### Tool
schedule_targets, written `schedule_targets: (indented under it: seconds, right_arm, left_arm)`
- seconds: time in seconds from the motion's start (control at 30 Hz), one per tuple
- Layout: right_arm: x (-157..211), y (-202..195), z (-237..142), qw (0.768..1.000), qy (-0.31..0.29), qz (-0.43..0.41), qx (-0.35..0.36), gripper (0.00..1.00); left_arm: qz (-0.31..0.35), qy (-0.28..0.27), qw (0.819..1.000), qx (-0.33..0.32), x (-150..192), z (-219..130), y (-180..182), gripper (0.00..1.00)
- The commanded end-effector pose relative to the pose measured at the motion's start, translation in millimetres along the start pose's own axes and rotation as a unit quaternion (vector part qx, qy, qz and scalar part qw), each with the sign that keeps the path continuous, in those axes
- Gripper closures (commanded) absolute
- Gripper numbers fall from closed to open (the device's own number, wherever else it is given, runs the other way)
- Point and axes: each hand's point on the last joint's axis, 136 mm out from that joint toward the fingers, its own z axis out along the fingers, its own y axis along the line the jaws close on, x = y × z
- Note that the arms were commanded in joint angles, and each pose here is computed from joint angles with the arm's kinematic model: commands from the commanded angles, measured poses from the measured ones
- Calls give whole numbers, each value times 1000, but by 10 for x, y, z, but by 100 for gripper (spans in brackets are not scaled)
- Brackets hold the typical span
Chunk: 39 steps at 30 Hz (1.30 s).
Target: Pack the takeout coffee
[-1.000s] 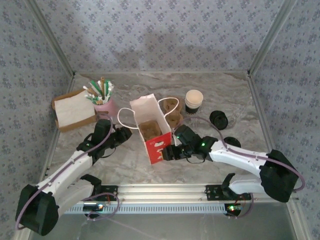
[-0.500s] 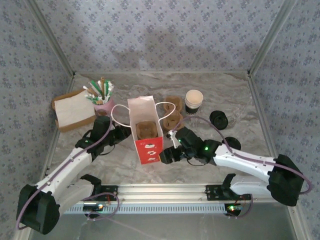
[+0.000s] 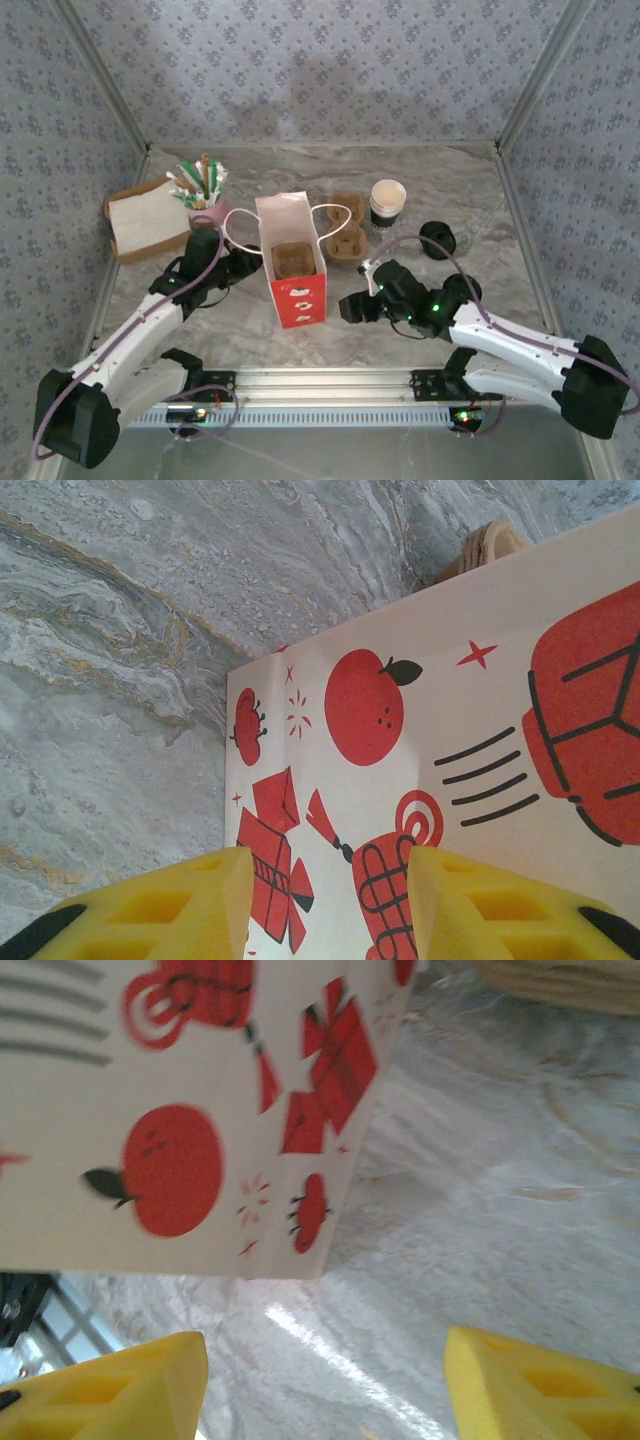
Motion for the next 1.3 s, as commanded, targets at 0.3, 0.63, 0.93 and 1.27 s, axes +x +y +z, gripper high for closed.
schedule_targets:
  seconds: [0.3,0.63,0.93,1.27]
  right_arm:
    - [-288,-40,151,997,29,66,-19,34]
    - [-354,220,286,997,56,33,-42,33]
    - [-382,371,327,995,72,22,-70,32]
    - [-467,-6,-36,999,43,12,24,21]
  left_arm:
    - [9,-11,1000,-6,56,-151,96,53]
    - [-2,-16,1000,-21,169,-235,273,53]
    - [-6,-27,999,-17,201,-309,314,53]
    - [6,-33,999,-15,148,-396,243,53]
